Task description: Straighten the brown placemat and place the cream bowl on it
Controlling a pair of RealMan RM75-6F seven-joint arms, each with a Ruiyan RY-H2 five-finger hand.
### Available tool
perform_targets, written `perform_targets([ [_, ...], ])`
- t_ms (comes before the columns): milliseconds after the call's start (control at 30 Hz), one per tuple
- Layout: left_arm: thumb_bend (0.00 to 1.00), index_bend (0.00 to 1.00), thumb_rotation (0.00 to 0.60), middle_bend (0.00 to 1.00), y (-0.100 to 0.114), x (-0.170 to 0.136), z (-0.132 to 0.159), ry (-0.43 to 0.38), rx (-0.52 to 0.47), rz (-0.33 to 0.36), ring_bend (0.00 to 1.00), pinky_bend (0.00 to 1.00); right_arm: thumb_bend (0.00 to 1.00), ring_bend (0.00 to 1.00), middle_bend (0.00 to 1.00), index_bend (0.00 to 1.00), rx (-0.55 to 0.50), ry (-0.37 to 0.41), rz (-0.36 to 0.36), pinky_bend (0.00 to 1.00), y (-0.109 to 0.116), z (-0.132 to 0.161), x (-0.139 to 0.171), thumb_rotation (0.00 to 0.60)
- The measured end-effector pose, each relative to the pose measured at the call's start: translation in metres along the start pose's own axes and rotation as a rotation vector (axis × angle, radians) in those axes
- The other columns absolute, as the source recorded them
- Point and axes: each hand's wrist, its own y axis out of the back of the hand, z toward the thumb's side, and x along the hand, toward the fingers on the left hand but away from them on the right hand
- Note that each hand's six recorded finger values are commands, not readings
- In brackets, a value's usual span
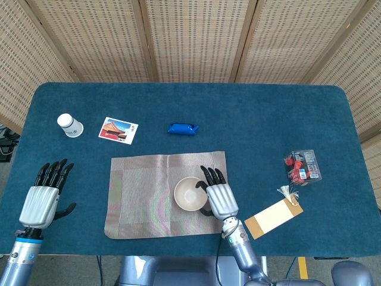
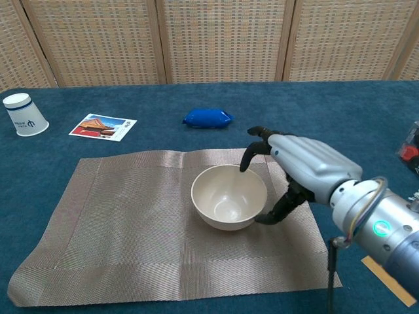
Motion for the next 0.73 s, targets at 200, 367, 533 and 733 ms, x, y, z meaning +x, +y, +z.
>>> perform_targets([
  [200,0.18,0.03,0.6,0.0,0.002,0.001,-0.003,0.011,-0.003,0.006,0.0,0.0,0.16,0.0,0.0,0.21,0.067,-0.017,-0.043,0.0,0.034,-0.029,0.01,0.6],
  [367,0.18,0.02,0.6,0.0,0.004,0.0,-0.003,0.012,-0.004,0.015,0.0,0.0,0.13,0.0,0.0,0.17,0.129,-0.042,-0.113,0.0,0.078,-0.075,0.029,0.6],
  [533,0.17,0.0,0.6,0.0,0.004,-0.001,-0.004,0.015,-0.007,0.015,0.0,0.0,0.11,0.0,0.0,0.14,0.129,-0.069,-0.193,0.0,0.111,-0.111,0.052,0.6],
  [733,0.17,0.0,0.6,0.0,0.006,-0.002,-0.007,0.018,-0.019,0.022,0.0,0.0,0.11,0.0,0.0,0.12,0.143,-0.144,-0.299,0.0,0.141,-0.163,0.088,0.6],
])
